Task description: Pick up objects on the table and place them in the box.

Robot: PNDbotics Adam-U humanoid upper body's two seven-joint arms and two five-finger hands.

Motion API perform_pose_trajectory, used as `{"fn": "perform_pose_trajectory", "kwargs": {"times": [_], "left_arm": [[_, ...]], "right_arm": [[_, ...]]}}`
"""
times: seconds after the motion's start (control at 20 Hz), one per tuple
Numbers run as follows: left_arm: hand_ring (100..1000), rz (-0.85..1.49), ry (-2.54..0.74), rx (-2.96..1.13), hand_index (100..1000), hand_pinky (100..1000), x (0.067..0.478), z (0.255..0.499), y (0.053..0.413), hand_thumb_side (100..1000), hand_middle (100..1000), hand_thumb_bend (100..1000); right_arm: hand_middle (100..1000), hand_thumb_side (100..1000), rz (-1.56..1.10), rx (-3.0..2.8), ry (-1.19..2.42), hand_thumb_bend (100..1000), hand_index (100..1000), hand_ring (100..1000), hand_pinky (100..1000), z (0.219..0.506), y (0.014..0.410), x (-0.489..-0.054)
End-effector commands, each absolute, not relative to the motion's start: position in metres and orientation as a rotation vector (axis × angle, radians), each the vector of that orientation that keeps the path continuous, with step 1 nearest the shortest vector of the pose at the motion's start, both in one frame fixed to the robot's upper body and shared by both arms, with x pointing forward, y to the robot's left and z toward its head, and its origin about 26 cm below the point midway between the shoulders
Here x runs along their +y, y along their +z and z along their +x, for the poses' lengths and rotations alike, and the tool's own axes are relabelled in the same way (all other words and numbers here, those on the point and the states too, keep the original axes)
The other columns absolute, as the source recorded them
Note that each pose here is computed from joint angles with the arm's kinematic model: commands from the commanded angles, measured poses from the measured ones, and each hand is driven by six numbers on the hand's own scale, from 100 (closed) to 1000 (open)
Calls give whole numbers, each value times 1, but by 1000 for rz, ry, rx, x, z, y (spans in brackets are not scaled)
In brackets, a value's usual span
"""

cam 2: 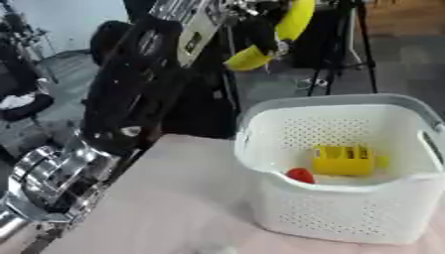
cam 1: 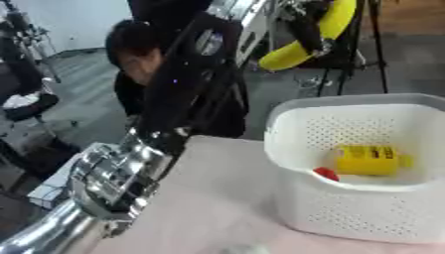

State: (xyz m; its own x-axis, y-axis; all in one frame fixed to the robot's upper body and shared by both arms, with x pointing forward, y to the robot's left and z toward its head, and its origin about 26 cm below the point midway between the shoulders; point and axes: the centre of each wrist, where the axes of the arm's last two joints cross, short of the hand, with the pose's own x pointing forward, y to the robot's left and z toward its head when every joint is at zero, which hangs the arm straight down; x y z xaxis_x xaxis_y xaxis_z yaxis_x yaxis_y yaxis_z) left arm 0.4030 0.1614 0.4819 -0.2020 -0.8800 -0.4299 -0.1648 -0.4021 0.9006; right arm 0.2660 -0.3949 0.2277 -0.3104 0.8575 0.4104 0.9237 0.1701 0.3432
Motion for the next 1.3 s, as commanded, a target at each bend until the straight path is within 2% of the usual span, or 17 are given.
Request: {"fn": "perform_pose_trajectory", "kwargs": {"times": [0.05, 0.5, 1.3], "left_arm": [[698, 1498, -1672, -1325, 600, 573, 148, 391, 495, 608, 644, 153], [696, 1408, -1756, -1382, 598, 569, 110, 393, 482, 607, 643, 155], [702, 1498, -1740, -1229, 613, 565, 105, 411, 466, 604, 643, 158]], "right_arm": [[459, 511, -1781, -2346, -812, 100, 478, 523, 694, 263, 238, -394], [458, 510, -1765, -2353, -813, 100, 477, 523, 693, 264, 238, -392], [459, 515, -1754, -2365, -813, 100, 478, 523, 693, 265, 239, -390]]}}
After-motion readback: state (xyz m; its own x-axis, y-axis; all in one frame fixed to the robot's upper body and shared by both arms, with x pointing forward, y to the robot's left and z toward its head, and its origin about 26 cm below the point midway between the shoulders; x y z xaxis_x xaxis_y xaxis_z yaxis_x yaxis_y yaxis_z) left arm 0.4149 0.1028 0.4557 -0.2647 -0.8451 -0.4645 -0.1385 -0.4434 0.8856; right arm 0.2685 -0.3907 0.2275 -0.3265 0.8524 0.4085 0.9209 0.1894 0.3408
